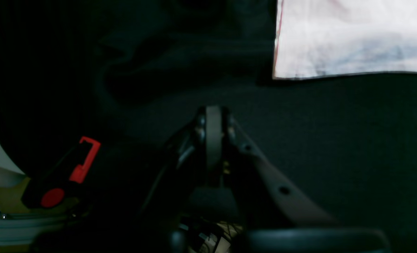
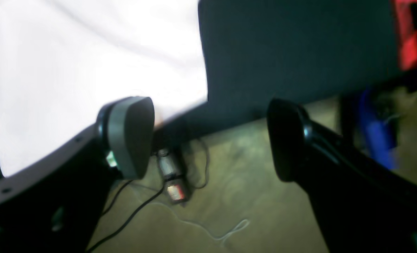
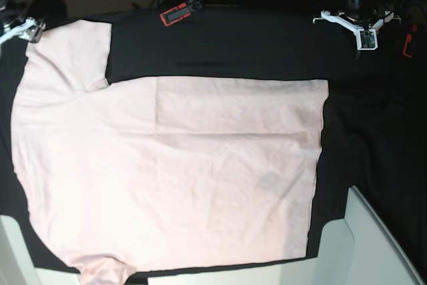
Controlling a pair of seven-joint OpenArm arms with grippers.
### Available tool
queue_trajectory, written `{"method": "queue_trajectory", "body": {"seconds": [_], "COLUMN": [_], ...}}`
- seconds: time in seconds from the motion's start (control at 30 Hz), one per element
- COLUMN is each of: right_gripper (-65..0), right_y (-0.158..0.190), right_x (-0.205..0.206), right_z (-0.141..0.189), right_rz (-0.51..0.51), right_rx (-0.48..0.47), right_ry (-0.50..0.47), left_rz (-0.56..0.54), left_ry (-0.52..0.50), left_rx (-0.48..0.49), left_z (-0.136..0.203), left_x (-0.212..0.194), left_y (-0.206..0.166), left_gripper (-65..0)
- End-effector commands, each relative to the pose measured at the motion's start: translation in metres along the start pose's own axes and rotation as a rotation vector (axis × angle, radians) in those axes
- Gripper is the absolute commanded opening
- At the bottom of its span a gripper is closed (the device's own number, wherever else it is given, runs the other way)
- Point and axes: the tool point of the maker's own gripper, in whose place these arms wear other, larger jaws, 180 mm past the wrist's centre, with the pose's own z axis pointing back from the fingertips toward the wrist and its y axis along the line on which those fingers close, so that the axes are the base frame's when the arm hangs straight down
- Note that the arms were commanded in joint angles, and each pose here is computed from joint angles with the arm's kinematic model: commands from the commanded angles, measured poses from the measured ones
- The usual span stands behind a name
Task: Fold the T-shirt properly
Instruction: 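Lower both grippers onto the shoulder edges of the pink shirt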
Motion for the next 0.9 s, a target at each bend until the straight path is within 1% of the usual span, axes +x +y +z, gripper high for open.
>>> {"method": "queue_trajectory", "body": {"seconds": [0.0, 0.13, 0.2, 0.27, 0.37, 0.43, 0.53, 0.7, 0.77, 0.83, 0.87], "right_gripper": [-16.5, -16.4, -16.4, -16.4, -16.4, -16.4, -16.4, -16.5, -16.7, -16.8, -16.8], "right_y": [-0.009, -0.020, -0.032, -0.036, -0.038, -0.039, -0.037, -0.034, -0.025, -0.028, -0.030], "right_x": [0.018, 0.008, 0.011, 0.010, 0.018, 0.016, 0.012, 0.019, 0.028, 0.046, 0.049], "right_z": [0.002, -0.008, -0.009, -0.013, -0.015, -0.017, -0.020, -0.016, -0.012, 0.001, 0.007], "right_rz": [0.010, -0.088, -0.103, -0.121, -0.175, -0.210, -0.236, -0.216, -0.172, -0.127, -0.112], "right_rx": [-0.008, -0.006, -0.018, -0.010, 0.037, 0.069, 0.103, 0.103, 0.105, 0.071, 0.055], "right_ry": [-0.046, -0.028, -0.027, -0.019, -0.059, -0.049, -0.028, -0.025, -0.046, -0.094, -0.101], "left_rz": [-0.007, -0.007, -0.006, -0.003, -0.001, -0.001, 0.000, 0.000, 0.001, 0.001, 0.001], "left_ry": [-0.036, -0.032, -0.010, 0.007, 0.045, 0.056, 0.061, 0.051, 0.047, 0.047, 0.047], "left_rx": [0.013, 0.013, 0.011, 0.012, 0.009, 0.008, 0.006, 0.007, 0.008, 0.006, 0.005], "left_z": [0.001, 0.001, 0.001, -0.002, -0.003, -0.002, -0.002, -0.003, -0.003, -0.003, -0.003], "left_x": [0.009, 0.007, -0.002, -0.008, -0.024, -0.028, -0.030, -0.026, -0.025, -0.025, -0.025], "left_y": [0.006, 0.006, 0.005, 0.004, 0.002, 0.002, 0.001, 0.001, 0.001, 0.001, 0.000], "left_gripper": [-65.0, -65.0, -65.0, -65.0, -65.0, -65.0, -65.0, -65.0, -65.0, -65.0, -65.0]}}
